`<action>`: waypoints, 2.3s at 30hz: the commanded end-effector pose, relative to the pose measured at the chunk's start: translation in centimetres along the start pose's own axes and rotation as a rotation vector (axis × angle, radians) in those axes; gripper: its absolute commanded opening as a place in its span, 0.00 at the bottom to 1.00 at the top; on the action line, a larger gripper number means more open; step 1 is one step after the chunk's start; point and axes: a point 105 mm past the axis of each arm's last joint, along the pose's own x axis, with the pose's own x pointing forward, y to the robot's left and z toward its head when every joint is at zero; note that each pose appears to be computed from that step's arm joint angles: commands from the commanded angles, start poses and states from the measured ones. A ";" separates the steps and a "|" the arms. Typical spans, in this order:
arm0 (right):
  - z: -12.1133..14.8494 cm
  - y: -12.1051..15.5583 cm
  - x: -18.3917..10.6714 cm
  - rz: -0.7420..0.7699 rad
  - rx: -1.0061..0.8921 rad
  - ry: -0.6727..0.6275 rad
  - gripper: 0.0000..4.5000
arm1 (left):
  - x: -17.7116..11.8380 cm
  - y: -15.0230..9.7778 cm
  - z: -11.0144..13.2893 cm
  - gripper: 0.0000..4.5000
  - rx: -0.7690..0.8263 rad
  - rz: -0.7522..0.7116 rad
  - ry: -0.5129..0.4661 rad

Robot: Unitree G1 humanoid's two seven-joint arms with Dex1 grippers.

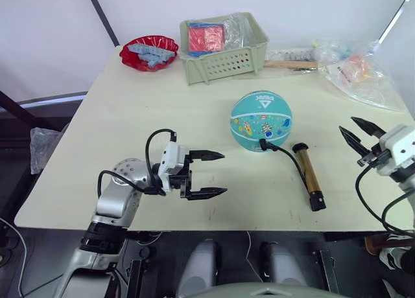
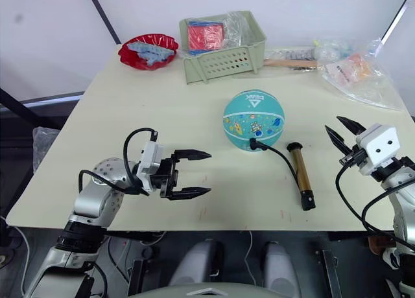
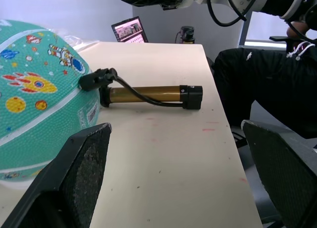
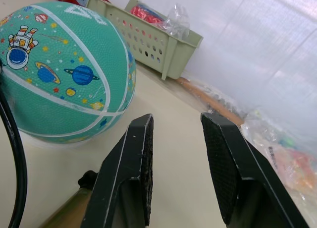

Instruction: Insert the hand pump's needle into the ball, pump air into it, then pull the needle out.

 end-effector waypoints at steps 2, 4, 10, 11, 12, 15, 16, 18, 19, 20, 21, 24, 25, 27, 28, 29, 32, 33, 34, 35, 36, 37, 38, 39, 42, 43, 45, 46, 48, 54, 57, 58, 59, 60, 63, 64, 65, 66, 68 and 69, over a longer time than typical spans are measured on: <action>0.3 0.3 -0.7 -0.019 0.081 -0.001 0.35 | -0.1 0.3 1.6 1.00 0.056 0.016 -0.029; -0.1 0.7 -1.1 -0.017 0.124 0.013 0.35 | 0.1 0.4 1.7 1.00 0.059 0.019 -0.032; -0.4 1.3 -2.6 -0.024 0.231 0.028 0.35 | 0.4 0.7 1.9 1.00 0.065 0.030 -0.035; -0.3 1.5 -2.9 -0.015 0.261 0.024 0.35 | 0.4 0.9 2.0 1.00 0.066 0.035 -0.037; -0.1 1.7 -3.2 -0.007 0.285 0.021 0.35 | 0.5 1.0 2.0 1.00 0.068 0.039 -0.039; 0.0 2.5 -4.1 0.030 0.344 0.023 0.47 | 0.6 1.3 2.2 1.00 0.071 0.043 -0.039; 0.0 2.7 -4.5 0.042 0.365 0.024 0.53 | 0.6 1.4 2.3 1.00 0.073 0.046 -0.041; 0.0 3.1 -5.2 0.060 0.392 0.030 0.74 | 0.7 1.8 2.4 1.00 0.076 0.055 -0.044; -0.1 3.3 -5.6 0.066 0.403 0.036 0.82 | 0.6 2.0 2.5 1.00 0.078 0.061 -0.044; -0.1 3.4 -6.0 0.069 0.408 0.040 0.94 | 0.6 2.1 2.6 1.00 0.079 0.064 -0.045; -0.1 3.5 -6.4 0.077 0.425 0.042 0.99 | 0.6 2.4 2.7 1.00 0.079 0.073 -0.047; -0.2 4.0 -8.0 0.100 0.442 0.064 0.99 | 0.9 3.6 3.2 1.00 0.082 0.117 -0.056; -0.3 4.2 -8.4 0.106 0.441 0.071 0.99 | 1.0 4.0 3.3 1.00 0.087 0.128 -0.055; -0.1 4.7 -9.1 0.130 0.459 0.076 0.99 | 1.3 4.9 3.7 1.00 0.083 0.158 -0.064; 0.1 4.9 -9.4 0.142 0.453 0.071 0.99 | 1.6 5.6 4.1 1.00 0.090 0.176 -0.066; 0.3 5.1 -9.6 0.154 0.451 0.064 0.99 | 1.9 6.2 4.4 1.00 0.094 0.193 -0.068; 0.9 5.3 -10.4 0.170 0.446 0.046 0.99 | 2.9 8.1 5.1 1.00 0.122 0.246 -0.053; 1.0 5.4 -10.6 0.172 0.445 0.043 0.99 | 3.3 8.8 5.4 1.00 0.126 0.264 -0.055; 1.1 5.4 -10.7 0.174 0.439 0.036 0.99 | 3.6 9.4 5.8 1.00 0.131 0.277 -0.059; 1.2 5.5 -10.8 0.175 0.434 0.031 0.99 | 3.9 9.8 6.0 1.00 0.134 0.285 -0.062; 1.3 5.5 -10.9 0.177 0.429 0.025 0.99 | 4.1 10.1 6.2 1.00 0.139 0.291 -0.060; 1.5 5.5 -10.9 0.178 0.423 0.016 0.99 | 4.4 10.5 6.4 1.00 0.146 0.295 -0.059; 1.6 5.6 -11.0 0.177 0.414 0.007 0.99 | 4.9 11.0 6.7 1.00 0.151 0.305 -0.058; 1.6 5.6 -11.1 0.177 0.407 0.001 0.99 | 5.2 11.4 6.9 1.00 0.154 0.311 -0.057; 1.9 5.8 -11.1 0.179 0.398 -0.020 0.99 | 6.5 12.9 7.6 1.00 0.155 0.336 -0.052; 2.0 5.9 -11.0 0.182 0.395 -0.028 0.99 | 7.1 13.5 7.8 1.00 0.152 0.345 -0.051; 2.2 6.2 -10.9 0.183 0.390 -0.044 0.99 | 8.1 14.5 8.1 1.00 0.145 0.366 -0.043; 2.3 6.3 -10.9 0.186 0.390 -0.049 0.99 | 8.4 14.8 8.2 1.00 0.142 0.371 -0.043; 2.4 6.5 -10.7 0.190 0.389 -0.057 0.99 | 9.0 15.3 8.3 1.00 0.139 0.375 -0.043; 2.5 6.8 -10.5 0.199 0.378 -0.066 0.99 | 11.3 15.6 8.8 1.00 0.133 0.330 -0.047; 2.6 6.9 -10.4 0.203 0.373 -0.070 0.99 | 12.0 15.8 8.3 1.00 0.116 0.326 -0.015; 2.7 7.0 -10.3 0.204 0.372 -0.072 0.99 | 12.1 15.9 8.1 1.00 0.107 0.327 -0.004; 2.8 7.1 -10.2 0.206 0.370 -0.074 0.99 | 12.3 15.9 7.9 1.00 0.099 0.329 0.009; 2.8 7.1 -10.1 0.207 0.369 -0.075 0.99 | 12.4 15.9 7.7 1.00 0.095 0.330 0.017; 3.2 7.3 -9.4 0.211 0.366 -0.083 0.99 | 13.0 15.9 6.7 1.00 0.058 0.338 0.044; 3.3 7.5 -9.1 0.212 0.367 -0.085 0.99 | 13.1 15.8 6.3 1.00 0.049 0.343 0.055; 3.2 7.8 -8.6 0.213 0.362 -0.080 0.99 | 13.3 15.8 5.6 1.00 0.036 0.350 0.067; 3.2 8.1 -8.2 0.213 0.357 -0.075 0.99 | 13.4 15.7 5.2 1.00 0.029 0.355 0.076; 3.0 8.5 -6.9 0.199 0.331 -0.053 0.99 | 13.5 15.6 4.1 1.00 0.005 0.377 0.100; 2.9 8.6 -6.1 0.190 0.312 -0.044 0.99 | 13.4 15.6 3.7 1.00 -0.003 0.392 0.110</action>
